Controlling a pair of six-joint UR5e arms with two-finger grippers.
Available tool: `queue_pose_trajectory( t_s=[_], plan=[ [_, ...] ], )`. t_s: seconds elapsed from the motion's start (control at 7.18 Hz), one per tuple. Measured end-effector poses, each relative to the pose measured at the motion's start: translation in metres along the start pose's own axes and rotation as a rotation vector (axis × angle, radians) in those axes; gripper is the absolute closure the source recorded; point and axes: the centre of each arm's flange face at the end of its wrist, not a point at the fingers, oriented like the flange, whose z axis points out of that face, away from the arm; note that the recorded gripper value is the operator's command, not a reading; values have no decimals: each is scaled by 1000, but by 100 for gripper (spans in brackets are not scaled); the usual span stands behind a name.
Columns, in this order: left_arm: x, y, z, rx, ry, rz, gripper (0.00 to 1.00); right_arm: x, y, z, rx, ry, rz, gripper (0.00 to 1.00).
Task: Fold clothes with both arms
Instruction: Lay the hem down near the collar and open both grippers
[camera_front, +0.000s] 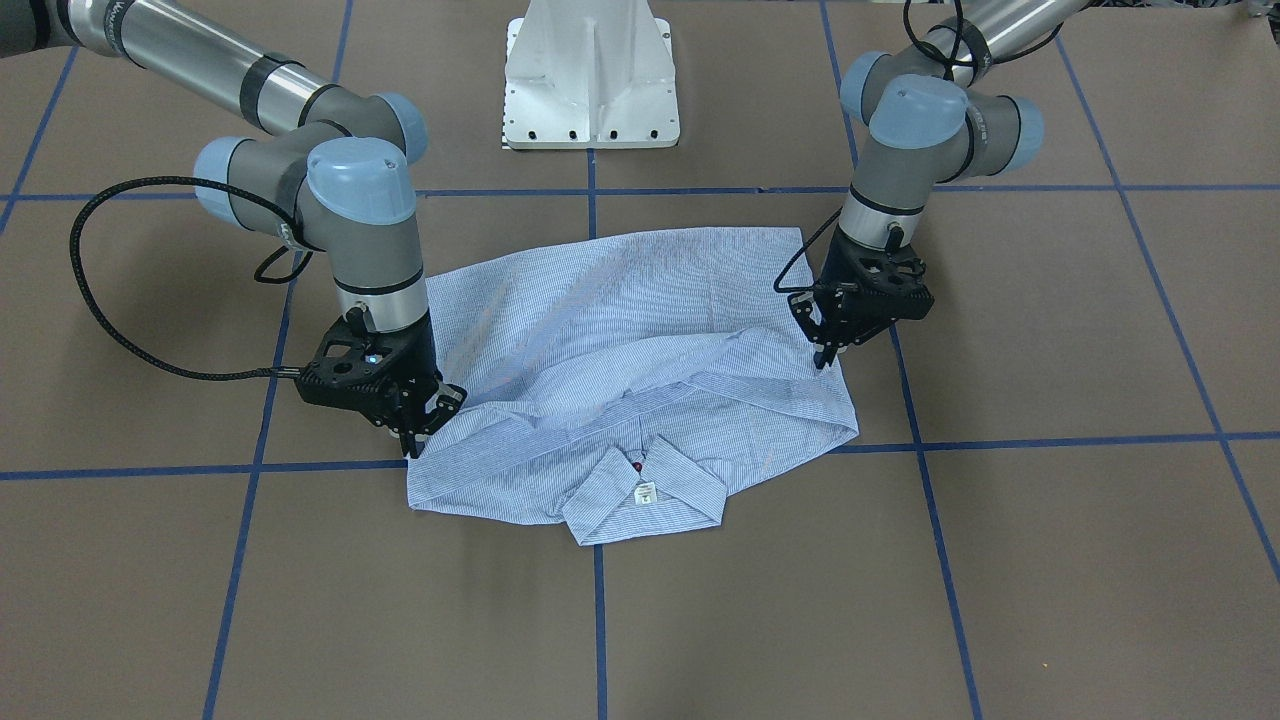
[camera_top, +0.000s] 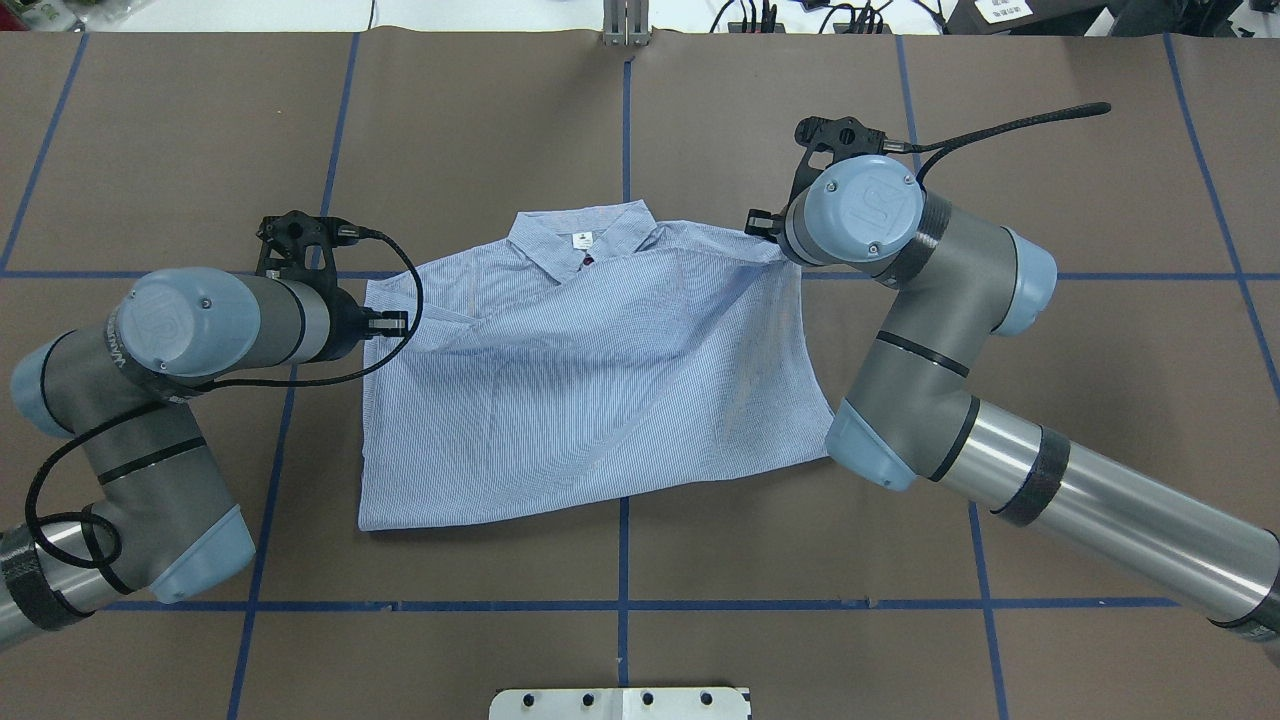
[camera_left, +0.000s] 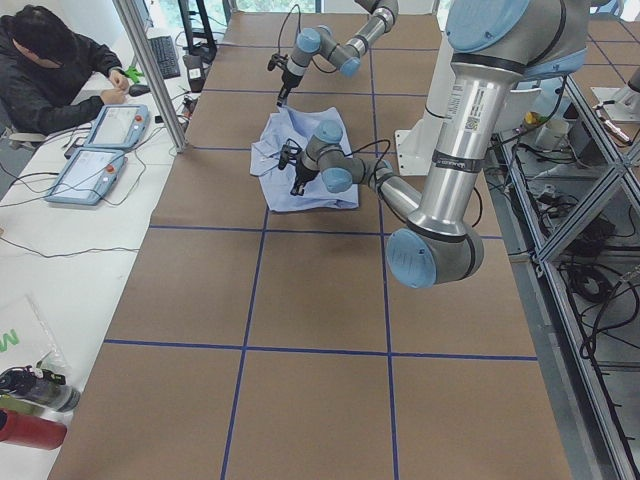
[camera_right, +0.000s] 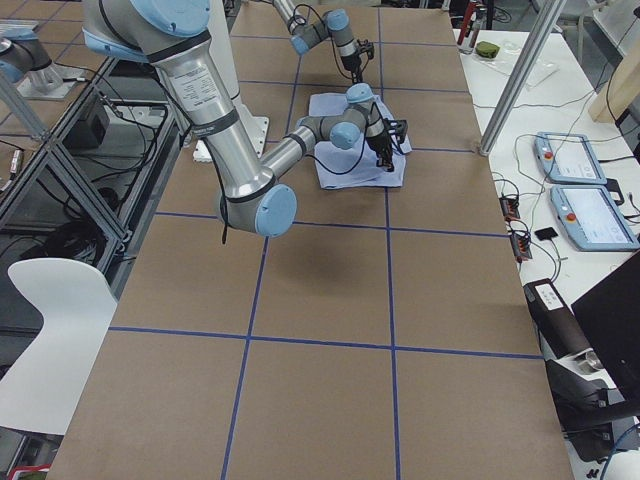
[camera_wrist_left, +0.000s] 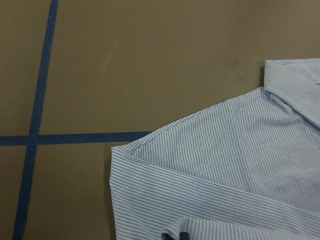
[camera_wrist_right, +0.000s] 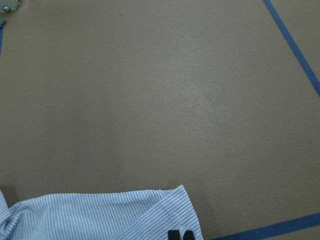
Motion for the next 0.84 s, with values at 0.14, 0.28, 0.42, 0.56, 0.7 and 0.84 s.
queue_pose_trajectory(
  t_s=[0.14,0.28,0.42,0.56,0.7,0.84],
  plan=[
    [-2,-4,0,5,1,-3,100,2,-5,-1,-5,-4,1,100],
    [-6,-12,-3,14,0,5,100,3,-12,-4,-12,-12,4,100],
    [-12,-23,-7,18,1,24,100,2,-19,-9,-20,-24,8,100],
    [-18,-34,-12,14,8,34,100,0,-26,-14,-22,-39,13,100],
    [-21,-44,-17,12,15,46,96,-2,-29,-17,-21,-47,15,100],
    [-21,-49,-19,12,17,64,1,-1,-29,-14,-22,-43,13,12]
  ],
)
